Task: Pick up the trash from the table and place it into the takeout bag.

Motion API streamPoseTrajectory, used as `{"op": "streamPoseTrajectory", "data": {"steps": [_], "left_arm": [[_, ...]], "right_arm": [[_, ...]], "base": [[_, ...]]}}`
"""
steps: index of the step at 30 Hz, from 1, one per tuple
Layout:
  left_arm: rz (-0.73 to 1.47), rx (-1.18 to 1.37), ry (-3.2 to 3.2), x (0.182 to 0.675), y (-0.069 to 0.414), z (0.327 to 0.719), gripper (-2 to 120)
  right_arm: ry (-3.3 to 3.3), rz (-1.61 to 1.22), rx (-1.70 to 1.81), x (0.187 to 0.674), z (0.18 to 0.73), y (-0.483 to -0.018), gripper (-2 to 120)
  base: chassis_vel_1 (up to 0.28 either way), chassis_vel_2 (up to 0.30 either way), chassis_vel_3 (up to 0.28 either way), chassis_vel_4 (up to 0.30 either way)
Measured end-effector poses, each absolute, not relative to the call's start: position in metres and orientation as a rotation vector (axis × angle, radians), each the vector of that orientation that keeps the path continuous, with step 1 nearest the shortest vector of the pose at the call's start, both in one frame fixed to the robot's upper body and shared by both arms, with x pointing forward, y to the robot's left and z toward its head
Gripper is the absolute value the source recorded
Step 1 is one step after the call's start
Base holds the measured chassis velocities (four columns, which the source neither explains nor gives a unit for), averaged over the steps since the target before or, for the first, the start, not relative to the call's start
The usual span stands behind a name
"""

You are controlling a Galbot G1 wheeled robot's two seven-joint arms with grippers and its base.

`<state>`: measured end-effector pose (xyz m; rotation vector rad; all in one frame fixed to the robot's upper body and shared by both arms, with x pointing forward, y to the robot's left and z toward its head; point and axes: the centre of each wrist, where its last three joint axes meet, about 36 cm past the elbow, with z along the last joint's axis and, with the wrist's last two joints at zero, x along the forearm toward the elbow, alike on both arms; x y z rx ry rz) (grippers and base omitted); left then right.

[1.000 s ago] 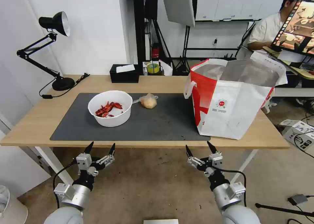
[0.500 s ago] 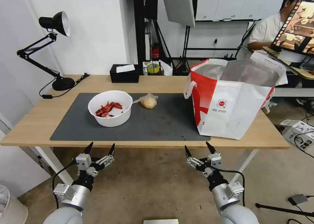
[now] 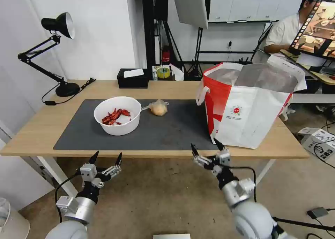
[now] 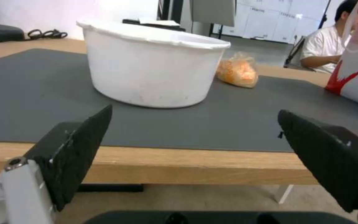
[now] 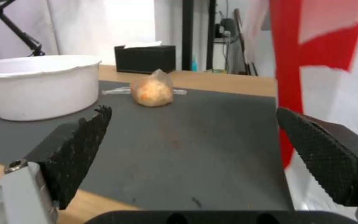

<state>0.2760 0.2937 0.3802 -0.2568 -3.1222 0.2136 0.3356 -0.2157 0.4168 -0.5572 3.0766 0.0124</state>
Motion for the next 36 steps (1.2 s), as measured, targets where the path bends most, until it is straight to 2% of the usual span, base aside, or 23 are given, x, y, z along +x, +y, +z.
{"op": "streamPoseTrajectory", "data": {"steps": [10, 23, 26, 36], "left_arm": [[0.207, -0.252, -3.126, 0.276, 0.296, 0.382, 100], [0.2, -0.237, -3.12, 0.277, 0.303, 0.38, 100], [0.195, -0.239, -3.12, 0.278, 0.305, 0.38, 100], [0.188, -0.231, -3.117, 0.278, 0.31, 0.38, 100]], "right_arm": [[3.05, -0.024, -0.678, 0.385, 0.436, -0.195, 100], [3.057, -0.006, -0.689, 0.486, 0.468, -0.143, 100], [3.078, -0.004, -0.659, 0.525, 0.476, -0.121, 100], [3.194, -0.038, -0.59, 0.593, 0.464, -0.078, 100]], "base": [[0.0, 0.0, 0.0, 0.0], [0.0, 0.0, 0.0, 0.0], [0.0, 0.0, 0.0, 0.0], [0.0, 0.0, 0.0, 0.0]]}}
